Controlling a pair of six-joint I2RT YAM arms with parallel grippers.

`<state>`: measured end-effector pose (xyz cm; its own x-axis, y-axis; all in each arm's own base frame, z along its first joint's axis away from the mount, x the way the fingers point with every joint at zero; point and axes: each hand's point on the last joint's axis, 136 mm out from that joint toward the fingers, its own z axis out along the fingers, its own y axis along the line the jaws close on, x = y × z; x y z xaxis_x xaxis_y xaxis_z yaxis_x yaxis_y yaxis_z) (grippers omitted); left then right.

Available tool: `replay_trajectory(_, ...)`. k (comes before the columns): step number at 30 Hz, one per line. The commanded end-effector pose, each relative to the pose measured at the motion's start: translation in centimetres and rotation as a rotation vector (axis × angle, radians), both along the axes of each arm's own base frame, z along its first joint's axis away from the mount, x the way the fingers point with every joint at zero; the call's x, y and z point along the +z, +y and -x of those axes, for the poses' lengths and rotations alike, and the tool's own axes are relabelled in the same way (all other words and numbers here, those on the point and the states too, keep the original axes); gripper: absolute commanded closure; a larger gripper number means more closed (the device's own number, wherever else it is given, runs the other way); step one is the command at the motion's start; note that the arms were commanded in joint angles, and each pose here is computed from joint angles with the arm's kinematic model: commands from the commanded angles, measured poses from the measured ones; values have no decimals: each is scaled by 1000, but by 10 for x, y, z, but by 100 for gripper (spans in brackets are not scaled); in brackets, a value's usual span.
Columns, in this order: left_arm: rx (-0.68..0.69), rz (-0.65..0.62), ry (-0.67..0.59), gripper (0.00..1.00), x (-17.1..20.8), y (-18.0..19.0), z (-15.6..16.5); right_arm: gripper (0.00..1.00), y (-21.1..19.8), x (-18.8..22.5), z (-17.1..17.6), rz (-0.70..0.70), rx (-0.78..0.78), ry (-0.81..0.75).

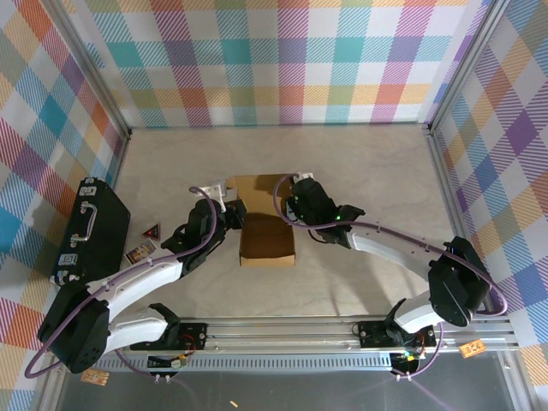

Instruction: Fold the paper box

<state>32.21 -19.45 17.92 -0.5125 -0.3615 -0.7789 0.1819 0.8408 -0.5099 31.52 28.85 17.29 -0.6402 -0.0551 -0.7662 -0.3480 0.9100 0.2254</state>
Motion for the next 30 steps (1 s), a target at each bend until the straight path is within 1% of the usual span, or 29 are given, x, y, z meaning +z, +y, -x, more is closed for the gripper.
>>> replay_trajectory(1, -193, 26, 136, 87, -38, -32, 39, 90, 28, -34, 43, -25, 168, 131)
replay_trajectory(6, -188, 22, 160, 87, -54, -28, 45, 90, 27, -48, 49, -19, 180, 159)
replay_trajectory(13, -198, -8, 153, 85, -47, -25, 47, 89, 22, -58, 56, 5, 175, 201)
replay_trajectory(17, -206, -15, 136, 83, -38, -25, 47, 89, 19, -53, 58, -6, 163, 205)
replay_trajectory(20, -218, -22, 115, 83, -32, -26, 47, 88, 21, -39, 54, -8, 167, 186)
replay_trajectory(23, -227, -20, 60, 83, -26, -26, 47, 89, 33, -16, 49, -43, 225, 102)
replay_trajectory(26, -225, -27, -74, 84, -13, -23, 42, 89, 51, 5, 45, -81, 336, -26)
replay_trajectory(27, -217, -37, -117, 85, -8, -22, 39, 89, 55, 10, 42, -78, 360, -67)
replay_trajectory(30, -206, -79, -187, 85, 6, -19, 35, 89, 61, 15, 35, -46, 388, -129)
